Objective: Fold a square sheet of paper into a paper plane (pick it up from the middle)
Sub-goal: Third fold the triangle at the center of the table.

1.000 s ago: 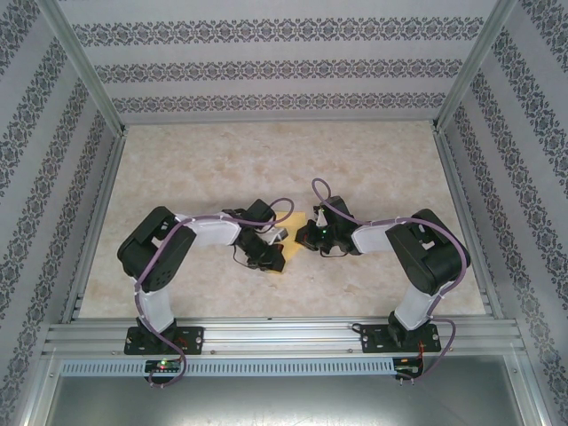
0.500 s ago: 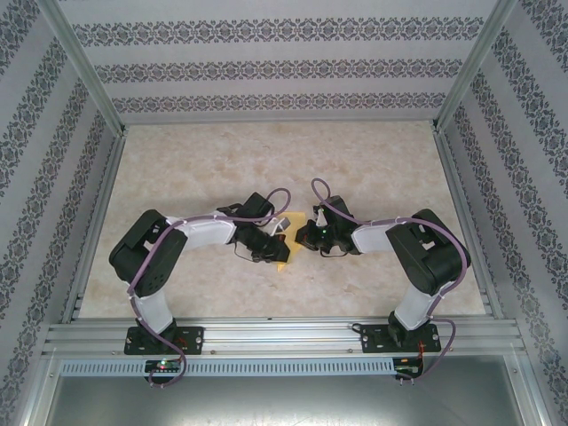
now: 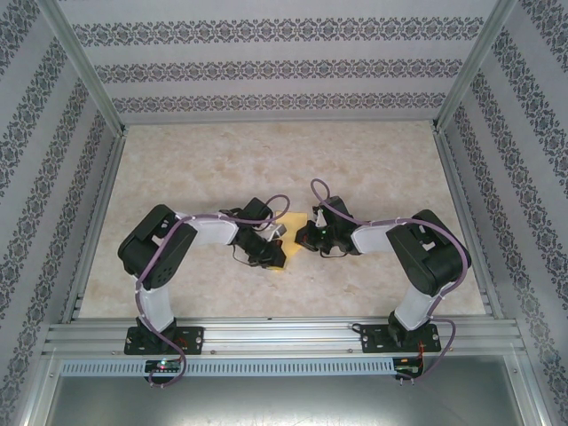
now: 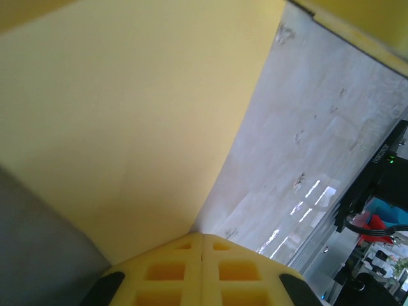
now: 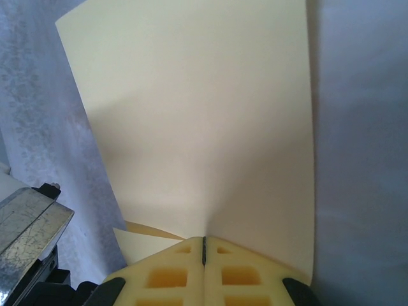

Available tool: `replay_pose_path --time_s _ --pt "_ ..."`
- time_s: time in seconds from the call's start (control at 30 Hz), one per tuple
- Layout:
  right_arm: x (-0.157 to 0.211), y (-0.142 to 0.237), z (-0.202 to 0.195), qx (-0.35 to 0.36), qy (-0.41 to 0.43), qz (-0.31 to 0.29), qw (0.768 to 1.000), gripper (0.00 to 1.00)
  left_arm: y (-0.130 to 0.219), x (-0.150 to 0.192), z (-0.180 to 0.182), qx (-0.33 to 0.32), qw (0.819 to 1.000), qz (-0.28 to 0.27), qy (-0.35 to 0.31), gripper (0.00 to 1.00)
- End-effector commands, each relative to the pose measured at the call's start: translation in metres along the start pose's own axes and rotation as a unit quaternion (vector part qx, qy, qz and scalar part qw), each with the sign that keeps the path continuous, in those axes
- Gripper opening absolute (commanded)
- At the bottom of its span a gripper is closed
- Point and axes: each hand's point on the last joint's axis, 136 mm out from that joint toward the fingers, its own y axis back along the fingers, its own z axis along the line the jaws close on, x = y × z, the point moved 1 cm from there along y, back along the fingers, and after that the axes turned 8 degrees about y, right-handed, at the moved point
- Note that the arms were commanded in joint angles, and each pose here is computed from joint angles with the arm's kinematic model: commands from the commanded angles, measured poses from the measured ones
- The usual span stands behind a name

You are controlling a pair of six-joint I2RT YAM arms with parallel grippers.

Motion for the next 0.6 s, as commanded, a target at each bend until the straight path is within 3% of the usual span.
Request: replay_pose_path --time_s 0.0,0.17,0.27,0.43,0.57 --pt "0.016 -0.002 -0.031 0.064 -0.015 0.018 0.998 0.0 0.004 0.029 0.039 -0.066 0.995 0.022 0.069 0.05" --pt "0.015 -0.003 -0.03 0.06 -0.016 0.019 0.998 0.0 0.013 0.038 0.04 -0.066 0.995 0.01 0.076 0.05" --pt "0.013 -0.004 -0.027 0.056 -0.015 0.016 0.998 0.0 0.026 0.037 0.02 -0.03 0.998 -0.014 0.049 0.06" --pt "0.012 -0.004 -0.022 0.054 -0.013 0.013 0.998 0.0 0.047 0.02 -0.028 0.034 0.998 -0.05 -0.01 0.09" --pt "0.012 -0.006 -0.021 0.053 -0.012 0.015 0.998 0.0 0.039 -0.003 -0.034 0.025 0.998 -0.052 -0.009 0.09"
